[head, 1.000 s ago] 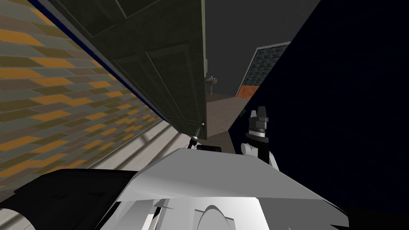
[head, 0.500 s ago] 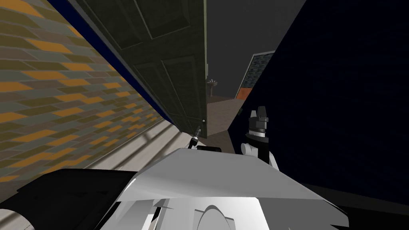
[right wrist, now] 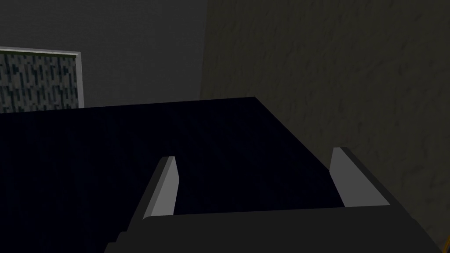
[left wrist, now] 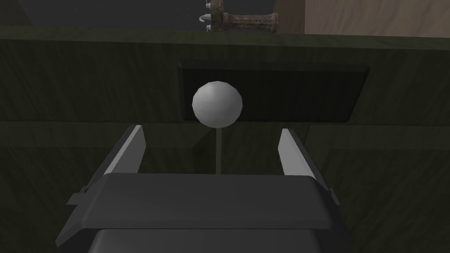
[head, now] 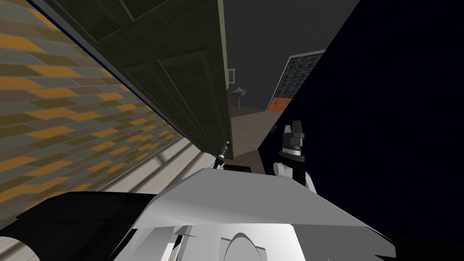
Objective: Push the door open
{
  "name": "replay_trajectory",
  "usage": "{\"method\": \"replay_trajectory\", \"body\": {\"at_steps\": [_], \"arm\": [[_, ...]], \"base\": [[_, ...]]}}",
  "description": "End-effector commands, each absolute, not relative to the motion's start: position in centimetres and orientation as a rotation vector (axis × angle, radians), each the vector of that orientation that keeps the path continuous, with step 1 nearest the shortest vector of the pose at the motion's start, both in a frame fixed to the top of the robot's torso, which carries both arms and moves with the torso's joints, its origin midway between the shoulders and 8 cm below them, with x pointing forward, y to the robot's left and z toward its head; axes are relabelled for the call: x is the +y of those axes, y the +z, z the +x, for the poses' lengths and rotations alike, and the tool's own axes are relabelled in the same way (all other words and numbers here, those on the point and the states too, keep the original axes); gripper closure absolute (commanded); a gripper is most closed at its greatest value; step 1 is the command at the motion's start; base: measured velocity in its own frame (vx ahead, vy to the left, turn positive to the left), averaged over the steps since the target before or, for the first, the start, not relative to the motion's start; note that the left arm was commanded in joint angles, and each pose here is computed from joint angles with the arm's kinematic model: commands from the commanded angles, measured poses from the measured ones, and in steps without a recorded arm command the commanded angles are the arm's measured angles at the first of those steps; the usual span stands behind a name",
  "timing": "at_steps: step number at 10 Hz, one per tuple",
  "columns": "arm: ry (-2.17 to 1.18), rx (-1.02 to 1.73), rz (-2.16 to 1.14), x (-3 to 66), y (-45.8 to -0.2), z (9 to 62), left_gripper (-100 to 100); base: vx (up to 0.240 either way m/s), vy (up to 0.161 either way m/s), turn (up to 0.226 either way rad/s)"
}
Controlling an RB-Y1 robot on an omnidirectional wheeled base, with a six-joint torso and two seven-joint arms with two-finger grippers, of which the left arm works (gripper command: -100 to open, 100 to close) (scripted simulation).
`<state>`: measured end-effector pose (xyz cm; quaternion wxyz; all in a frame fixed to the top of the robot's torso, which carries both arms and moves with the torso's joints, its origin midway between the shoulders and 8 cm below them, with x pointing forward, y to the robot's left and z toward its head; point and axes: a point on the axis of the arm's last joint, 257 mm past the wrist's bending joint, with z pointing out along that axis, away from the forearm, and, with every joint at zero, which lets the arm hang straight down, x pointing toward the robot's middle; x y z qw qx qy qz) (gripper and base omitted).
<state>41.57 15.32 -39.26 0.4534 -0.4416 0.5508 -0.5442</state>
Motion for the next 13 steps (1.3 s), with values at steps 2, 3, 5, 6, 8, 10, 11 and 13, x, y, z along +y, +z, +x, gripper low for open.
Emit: {"method": "replay_trajectory", "body": {"at_steps": [2,3,5,6,8,10,11,13], "arm": [[-1.345,1.348,-1.095,15.2,-39.2,41.8,-100],[-1.344,1.351,-1.093,15.2,-39.2,41.8,-100],[-1.344,1.351,-1.093,15.2,-39.2,41.8,100],[-1.344,1.351,-1.093,15.2,-39.2,41.8,100],[-1.344,1.351,-1.093,15.2,-39.2,41.8,100],[-1.324,1.351,-1.097,16.1,-39.4,41.8,100],[-1.315,1.348,-1.098,16.5,-39.4,41.9,100],[-1.293,1.338,-1.1,17.6,-39.4,42.2,100]], "base": [[0.226,-0.039,-0.026],[0.085,-0.017,0.013],[-0.024,0.004,-0.011],[-0.019,0.006,-0.005],[-0.01,0.001,0.003],[0.041,-0.014,0.016],[0.173,-0.041,0.052],[0.194,-0.063,0.042]]}}
